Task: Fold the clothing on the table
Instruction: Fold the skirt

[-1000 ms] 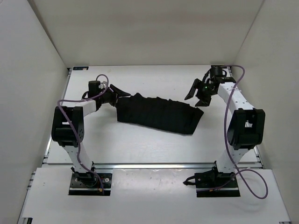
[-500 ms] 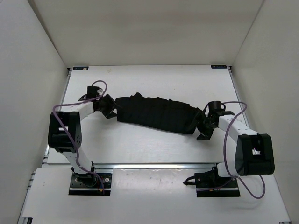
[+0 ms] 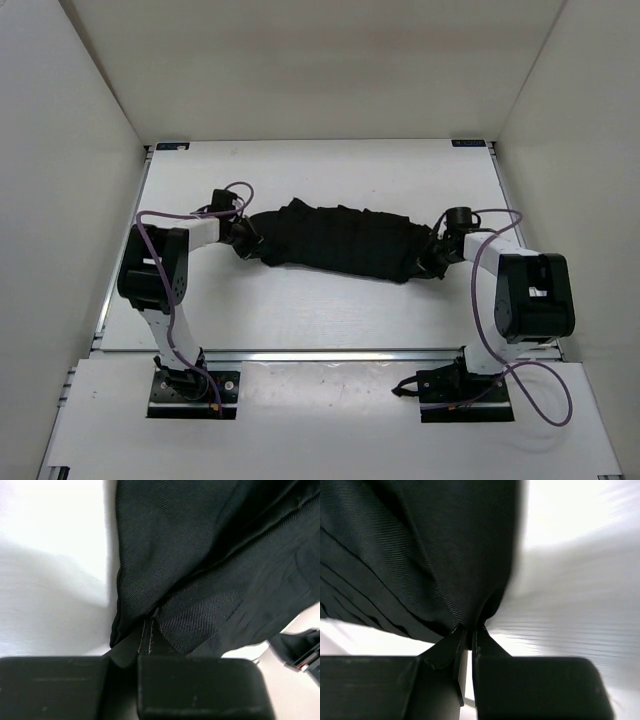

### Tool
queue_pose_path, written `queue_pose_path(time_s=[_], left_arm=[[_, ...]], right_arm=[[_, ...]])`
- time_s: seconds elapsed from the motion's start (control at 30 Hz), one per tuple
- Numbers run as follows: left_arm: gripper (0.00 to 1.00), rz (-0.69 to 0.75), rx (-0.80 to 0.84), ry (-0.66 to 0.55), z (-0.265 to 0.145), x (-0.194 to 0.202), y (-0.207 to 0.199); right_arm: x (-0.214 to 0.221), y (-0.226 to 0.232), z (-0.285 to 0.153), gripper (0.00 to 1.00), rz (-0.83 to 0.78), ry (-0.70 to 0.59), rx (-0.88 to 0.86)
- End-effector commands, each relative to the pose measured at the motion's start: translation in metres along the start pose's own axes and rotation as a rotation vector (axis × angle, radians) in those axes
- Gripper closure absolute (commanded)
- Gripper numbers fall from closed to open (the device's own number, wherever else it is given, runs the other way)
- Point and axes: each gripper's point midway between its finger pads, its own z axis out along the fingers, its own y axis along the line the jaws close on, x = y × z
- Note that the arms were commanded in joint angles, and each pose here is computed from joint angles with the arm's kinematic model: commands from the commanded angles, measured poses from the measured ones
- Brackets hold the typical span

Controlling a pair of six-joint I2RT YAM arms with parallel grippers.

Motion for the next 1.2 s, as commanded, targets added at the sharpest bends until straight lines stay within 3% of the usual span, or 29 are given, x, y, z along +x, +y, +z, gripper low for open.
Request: queue_pose_path(time_s=[0.0,0.1,0.2,0.37,0.47,0.57,0.73,0.93,1.03,1.17], left_arm=[[1.00,0.081,-0.041,0.102,0.007,0.053,0.004],[1.00,0.109,-0.015,0.113,0.007,0.085,-0.003],[1.00,0.057,0.038,0.085,0.008,0.097,-0.004],[1.00,0.043,0.037,0.086,0.009,0.092,-0.015],[1.00,0.015,0.058,0.074,0.010,0.092,-0.018],[1.00,0.005,0.074,0.091,0.010,0.091,-0.020],[1.00,-0.008,0.048,0.098,0.010,0.091,-0.007],[1.00,-0.027,0.041,0.111,0.008,0.096,0.009],[0.99,-0.010,0.023,0.128,0.008,0.101,0.014],[0.97,-0.004,0.002,0.151,0.009,0.102,0.022]], right_arm=[[-0.045,-0.031,-0.028,1.00,-0.034,-0.133,0.114],[-0.065,-0.056,-0.057,1.00,-0.083,-0.175,0.228],[-0.084,-0.034,-0.080,1.00,-0.198,-0.231,0.245],[-0.074,0.089,-0.094,1.00,-0.453,-0.296,0.105],[-0.014,0.179,-0.071,1.00,-0.632,-0.238,-0.075],[0.036,0.231,-0.048,1.00,-0.769,-0.213,-0.156],[0.093,0.260,0.009,1.00,-0.926,-0.120,-0.189],[0.150,0.256,0.060,1.00,-1.021,0.030,-0.207],[0.170,0.247,0.074,1.00,-1.050,0.080,-0.174],[0.174,0.263,0.068,1.00,-1.100,0.031,-0.205]])
